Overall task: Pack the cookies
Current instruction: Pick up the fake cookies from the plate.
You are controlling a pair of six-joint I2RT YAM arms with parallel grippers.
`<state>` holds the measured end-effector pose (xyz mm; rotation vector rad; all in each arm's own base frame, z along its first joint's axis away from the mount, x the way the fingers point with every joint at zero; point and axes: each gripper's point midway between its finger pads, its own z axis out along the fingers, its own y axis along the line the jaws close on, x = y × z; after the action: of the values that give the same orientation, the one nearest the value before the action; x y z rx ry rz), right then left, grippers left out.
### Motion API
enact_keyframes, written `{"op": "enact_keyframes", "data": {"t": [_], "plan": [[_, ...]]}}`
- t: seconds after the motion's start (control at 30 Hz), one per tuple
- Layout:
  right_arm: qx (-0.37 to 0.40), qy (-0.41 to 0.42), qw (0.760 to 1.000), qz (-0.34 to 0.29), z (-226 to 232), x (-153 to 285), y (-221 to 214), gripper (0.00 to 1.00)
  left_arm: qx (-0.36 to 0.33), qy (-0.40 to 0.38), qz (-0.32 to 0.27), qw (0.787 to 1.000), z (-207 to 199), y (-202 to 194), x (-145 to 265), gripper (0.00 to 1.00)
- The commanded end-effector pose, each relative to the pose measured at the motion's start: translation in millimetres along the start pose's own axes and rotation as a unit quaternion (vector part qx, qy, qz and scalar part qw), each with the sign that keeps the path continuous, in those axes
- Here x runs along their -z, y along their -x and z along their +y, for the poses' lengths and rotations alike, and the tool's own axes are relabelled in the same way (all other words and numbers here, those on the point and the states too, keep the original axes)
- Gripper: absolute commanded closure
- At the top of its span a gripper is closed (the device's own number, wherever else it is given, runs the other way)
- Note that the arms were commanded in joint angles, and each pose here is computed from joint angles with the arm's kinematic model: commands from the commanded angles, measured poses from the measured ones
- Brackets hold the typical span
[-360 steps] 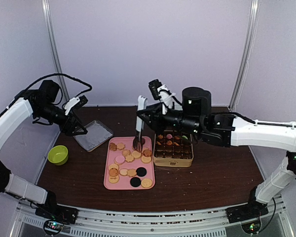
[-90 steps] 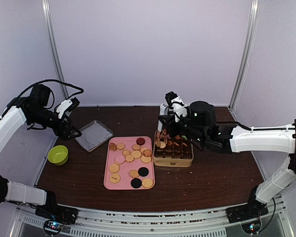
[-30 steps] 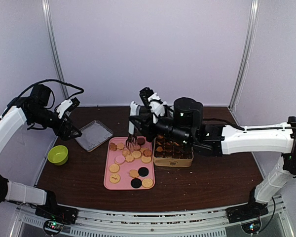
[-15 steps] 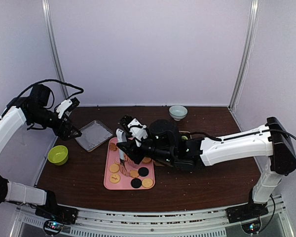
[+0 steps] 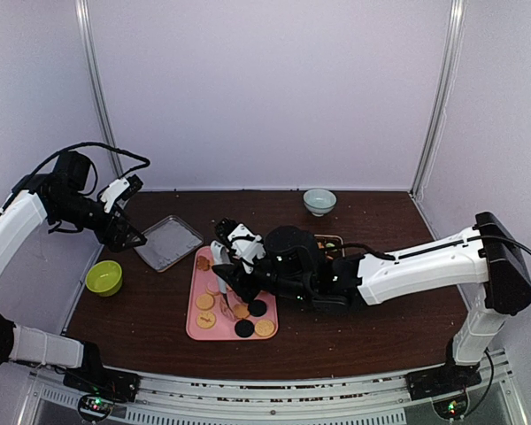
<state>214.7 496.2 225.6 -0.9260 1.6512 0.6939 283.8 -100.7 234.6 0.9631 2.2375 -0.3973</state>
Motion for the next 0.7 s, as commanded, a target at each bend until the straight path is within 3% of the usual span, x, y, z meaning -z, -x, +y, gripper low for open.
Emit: {"op": "enact_keyframes", "data": {"t": [0.0, 0.3, 0.67], "plan": [[0.013, -0.018, 1.0, -0.005, -3.7, -2.2, -2.4, 0.63, -0.01, 0.007, -0.016, 1.0, 2.0, 7.9, 7.1, 0.02], [0.009, -0.016, 1.0, 0.009, -1.9, -9.7, -16.3, 0.66, -0.01, 0.008, -0.016, 1.0, 2.3, 8.3, 7.4, 0.02], [-0.003, -0.042, 0.999, -0.034, -22.9, 7.5, 27.7, 0.88, -0.01, 0.001, -0.019, 1.0, 0.1, 9.5, 6.6, 0.03]]}}
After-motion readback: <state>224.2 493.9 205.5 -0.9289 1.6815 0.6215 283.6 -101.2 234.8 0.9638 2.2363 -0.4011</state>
